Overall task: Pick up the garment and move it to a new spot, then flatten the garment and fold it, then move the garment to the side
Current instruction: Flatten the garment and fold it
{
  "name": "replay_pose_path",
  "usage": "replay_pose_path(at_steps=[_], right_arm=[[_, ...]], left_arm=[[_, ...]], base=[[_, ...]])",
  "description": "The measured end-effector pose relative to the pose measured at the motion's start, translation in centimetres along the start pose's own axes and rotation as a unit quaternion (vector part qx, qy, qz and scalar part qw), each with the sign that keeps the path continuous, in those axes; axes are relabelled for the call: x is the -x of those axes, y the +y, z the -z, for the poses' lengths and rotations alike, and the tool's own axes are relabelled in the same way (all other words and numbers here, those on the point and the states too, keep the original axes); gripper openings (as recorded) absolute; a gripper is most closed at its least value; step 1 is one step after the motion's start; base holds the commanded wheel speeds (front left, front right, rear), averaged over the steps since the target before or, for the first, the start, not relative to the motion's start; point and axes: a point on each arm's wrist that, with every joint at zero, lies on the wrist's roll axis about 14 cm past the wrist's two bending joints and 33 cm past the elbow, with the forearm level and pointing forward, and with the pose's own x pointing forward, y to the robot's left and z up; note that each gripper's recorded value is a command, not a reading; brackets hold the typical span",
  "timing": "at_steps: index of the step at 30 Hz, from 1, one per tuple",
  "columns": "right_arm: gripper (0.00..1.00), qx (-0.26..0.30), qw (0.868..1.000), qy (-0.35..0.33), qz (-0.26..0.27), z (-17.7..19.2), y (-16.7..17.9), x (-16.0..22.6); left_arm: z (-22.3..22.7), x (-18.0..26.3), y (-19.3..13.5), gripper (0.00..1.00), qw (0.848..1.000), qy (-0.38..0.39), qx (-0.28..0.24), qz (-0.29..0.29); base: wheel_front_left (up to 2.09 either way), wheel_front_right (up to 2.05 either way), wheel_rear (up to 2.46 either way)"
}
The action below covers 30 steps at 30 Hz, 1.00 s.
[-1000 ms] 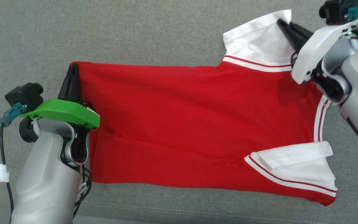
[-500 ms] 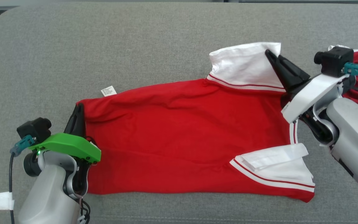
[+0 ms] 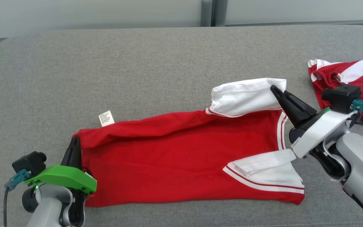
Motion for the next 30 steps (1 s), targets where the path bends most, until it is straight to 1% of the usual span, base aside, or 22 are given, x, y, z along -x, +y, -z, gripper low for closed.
replay_pose_path(at_steps=[2, 4, 7, 8, 12, 16, 21, 22, 23, 24, 27, 29, 30], right_arm=[[0.00, 0.000, 1.000, -0.012, -0.003, -0.6, 0.4, 0.3], [0.00, 0.006, 1.000, -0.009, -0.005, -0.2, 0.7, 0.9], [0.00, 0.006, 1.000, 0.009, -0.008, 1.3, 1.3, 1.9], [0.00, 0.006, 1.000, 0.009, -0.008, 1.3, 1.3, 1.9], [0.00, 0.009, 0.999, 0.039, -0.012, 3.6, 1.9, 3.3], [0.00, 0.014, 0.997, 0.067, -0.020, 5.6, 2.6, 4.5], [0.00, 0.075, 0.992, 0.097, -0.038, 6.9, 2.5, 5.7], [0.00, 0.086, 0.990, 0.101, -0.040, 7.1, 2.4, 5.9], [0.06, 0.098, 0.989, 0.104, -0.042, 7.2, 2.3, 6.0], [0.09, 0.107, 0.988, 0.107, -0.044, 7.3, 2.3, 6.1], [0.34, 0.131, 0.984, 0.113, -0.051, 7.6, 2.4, 6.6], [0.45, 0.146, 0.980, 0.125, -0.054, 8.1, 2.3, 7.1], [0.47, 0.151, 0.978, 0.131, -0.057, 8.5, 2.4, 7.4]], left_arm=[[0.4, 0.5, 0.4, 0.00, 1.000, 0.003, 0.009, -0.007], [0.8, 1.0, 0.8, 0.00, 1.000, 0.008, 0.015, -0.013], [1.7, 1.6, 1.3, 0.00, 0.999, 0.018, 0.017, -0.021], [1.7, 1.6, 1.3, 0.00, 0.999, 0.018, 0.017, -0.021], [3.0, 2.3, 1.7, 0.00, 0.999, 0.033, 0.030, -0.031], [3.8, 2.8, 2.1, 0.00, 0.998, 0.044, 0.032, -0.042], [4.4, 3.1, 2.5, 0.00, 0.997, 0.052, 0.031, -0.048], [4.5, 3.2, 2.6, 0.34, 0.997, 0.053, 0.030, -0.051], [4.5, 3.2, 2.7, 0.77, 0.997, 0.054, 0.030, -0.053], [4.5, 3.2, 2.7, 1.00, 0.997, 0.053, 0.030, -0.053], [4.4, 3.3, 2.9, 1.00, 0.996, 0.052, 0.031, -0.059], [4.3, 3.4, 3.3, 1.00, 0.996, 0.050, 0.032, -0.063], [4.2, 3.5, 3.5, 1.00, 0.996, 0.049, 0.031, -0.066]], base=[[0.00, 0.00, 0.00], [0.00, 0.00, 0.00], [0.00, 0.00, 0.00], [0.00, 0.00, 0.00], [0.00, 0.00, 0.00], [0.00, 0.00, 0.00], [0.00, 0.00, 0.00], [0.00, 0.00, 0.00], [0.00, 0.00, 0.00], [0.00, 0.00, 0.00], [0.00, 0.00, 0.00], [0.00, 0.00, 0.00], [0.00, 0.00, 0.00]])
